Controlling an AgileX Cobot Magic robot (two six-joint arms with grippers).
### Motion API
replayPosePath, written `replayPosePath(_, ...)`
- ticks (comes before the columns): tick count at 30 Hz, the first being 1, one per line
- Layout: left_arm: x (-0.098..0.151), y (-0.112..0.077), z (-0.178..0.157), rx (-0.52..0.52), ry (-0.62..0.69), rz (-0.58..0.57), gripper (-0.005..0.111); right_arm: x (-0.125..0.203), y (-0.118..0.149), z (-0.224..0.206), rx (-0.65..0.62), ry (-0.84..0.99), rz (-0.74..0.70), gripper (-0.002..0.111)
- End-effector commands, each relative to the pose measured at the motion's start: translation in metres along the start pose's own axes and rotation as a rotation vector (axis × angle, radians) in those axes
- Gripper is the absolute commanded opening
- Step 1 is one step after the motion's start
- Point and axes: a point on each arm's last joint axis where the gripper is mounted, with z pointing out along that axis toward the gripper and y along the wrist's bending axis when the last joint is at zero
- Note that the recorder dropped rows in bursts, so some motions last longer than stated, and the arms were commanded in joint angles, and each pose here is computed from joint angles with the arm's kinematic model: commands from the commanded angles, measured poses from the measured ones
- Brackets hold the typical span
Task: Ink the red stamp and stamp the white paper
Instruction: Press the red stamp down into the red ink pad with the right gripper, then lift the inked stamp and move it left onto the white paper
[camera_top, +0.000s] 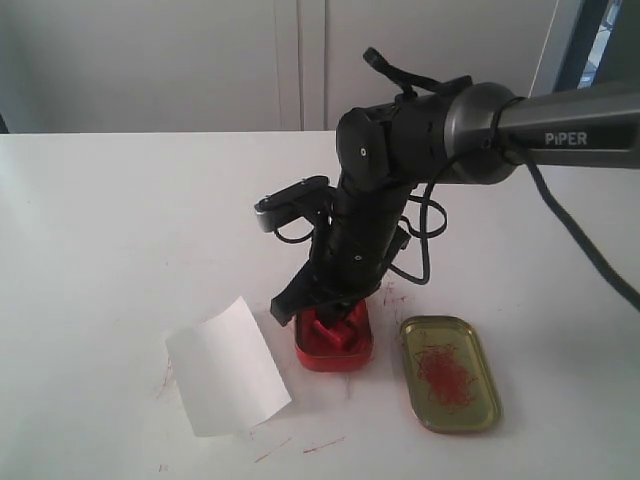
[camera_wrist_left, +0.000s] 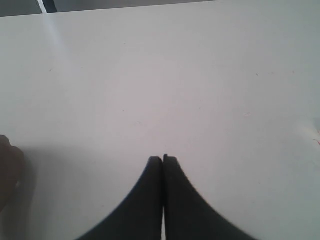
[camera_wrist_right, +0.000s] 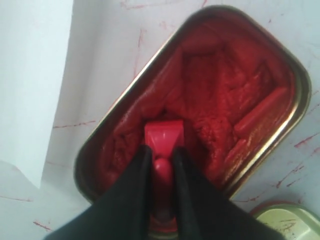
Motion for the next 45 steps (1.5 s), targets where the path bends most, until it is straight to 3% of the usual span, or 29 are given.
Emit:
replayPosePath(1,0.002,0.0,0.0,0.0,0.004,-0.002,0.0,0.0,0.001,-0.009,0.001,-0.014,0.005,0.0)
replayPosePath(31,0.002,0.0,0.0,0.0,0.004,-0.002,0.0,-0.004,0.004,-0.025,-0.005,-0.053,0.0,0.0)
replayPosePath(45,0.002,0.0,0.0,0.0,0.004,-0.002,0.0,-0.022,0.057,-0.04,-0.025,-0.128,-0.145,0.0)
